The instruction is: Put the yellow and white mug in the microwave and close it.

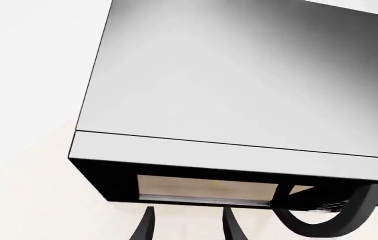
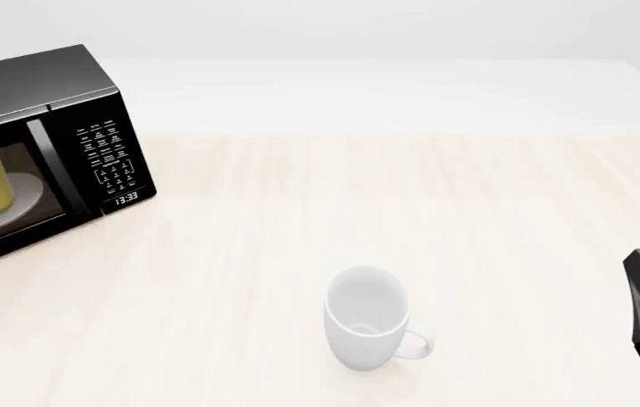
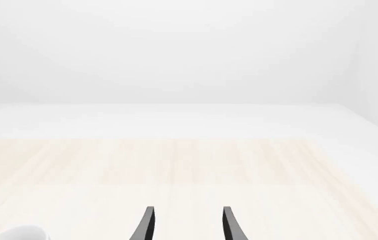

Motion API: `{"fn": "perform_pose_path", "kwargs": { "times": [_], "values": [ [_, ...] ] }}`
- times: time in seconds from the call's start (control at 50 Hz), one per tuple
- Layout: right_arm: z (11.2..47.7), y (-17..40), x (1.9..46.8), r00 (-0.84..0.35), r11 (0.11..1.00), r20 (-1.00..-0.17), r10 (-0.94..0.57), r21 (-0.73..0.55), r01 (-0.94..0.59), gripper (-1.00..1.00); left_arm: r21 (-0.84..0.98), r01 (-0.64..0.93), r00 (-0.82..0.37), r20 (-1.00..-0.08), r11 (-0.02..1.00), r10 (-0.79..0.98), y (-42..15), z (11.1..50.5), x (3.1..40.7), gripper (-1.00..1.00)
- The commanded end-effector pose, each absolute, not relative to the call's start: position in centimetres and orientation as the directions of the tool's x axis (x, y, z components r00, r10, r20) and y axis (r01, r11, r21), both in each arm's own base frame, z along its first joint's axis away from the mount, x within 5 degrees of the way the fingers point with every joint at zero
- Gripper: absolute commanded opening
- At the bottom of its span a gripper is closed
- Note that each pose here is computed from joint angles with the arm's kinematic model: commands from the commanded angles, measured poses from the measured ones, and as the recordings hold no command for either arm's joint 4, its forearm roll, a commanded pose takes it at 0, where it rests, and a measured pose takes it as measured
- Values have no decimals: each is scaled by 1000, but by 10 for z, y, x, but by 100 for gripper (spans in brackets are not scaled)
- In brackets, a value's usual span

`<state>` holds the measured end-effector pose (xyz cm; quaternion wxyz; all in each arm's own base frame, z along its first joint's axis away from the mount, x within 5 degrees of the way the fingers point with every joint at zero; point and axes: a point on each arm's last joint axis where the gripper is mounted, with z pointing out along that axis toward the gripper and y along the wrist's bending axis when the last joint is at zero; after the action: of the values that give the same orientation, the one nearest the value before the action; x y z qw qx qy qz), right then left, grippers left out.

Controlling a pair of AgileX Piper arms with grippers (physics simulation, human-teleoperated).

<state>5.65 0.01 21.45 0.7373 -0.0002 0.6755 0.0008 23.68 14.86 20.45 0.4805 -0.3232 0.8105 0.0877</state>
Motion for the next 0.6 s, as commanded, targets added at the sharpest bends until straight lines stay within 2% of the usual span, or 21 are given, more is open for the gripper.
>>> {"fn": "perform_pose_path", "kwargs": {
  "times": [0.02, 0.6],
  "values": [
    [215, 0, 56, 87, 1000, -996, 1, 1, -2, 100, -178, -589, -298, -859, 788, -417, 139, 223, 231, 100],
    [215, 0, 56, 87, 1000, -996, 1, 1, -1, 100, -173, -571, -279, -879, 803, -388, 123, 242, 210, 100]
  ]
}}
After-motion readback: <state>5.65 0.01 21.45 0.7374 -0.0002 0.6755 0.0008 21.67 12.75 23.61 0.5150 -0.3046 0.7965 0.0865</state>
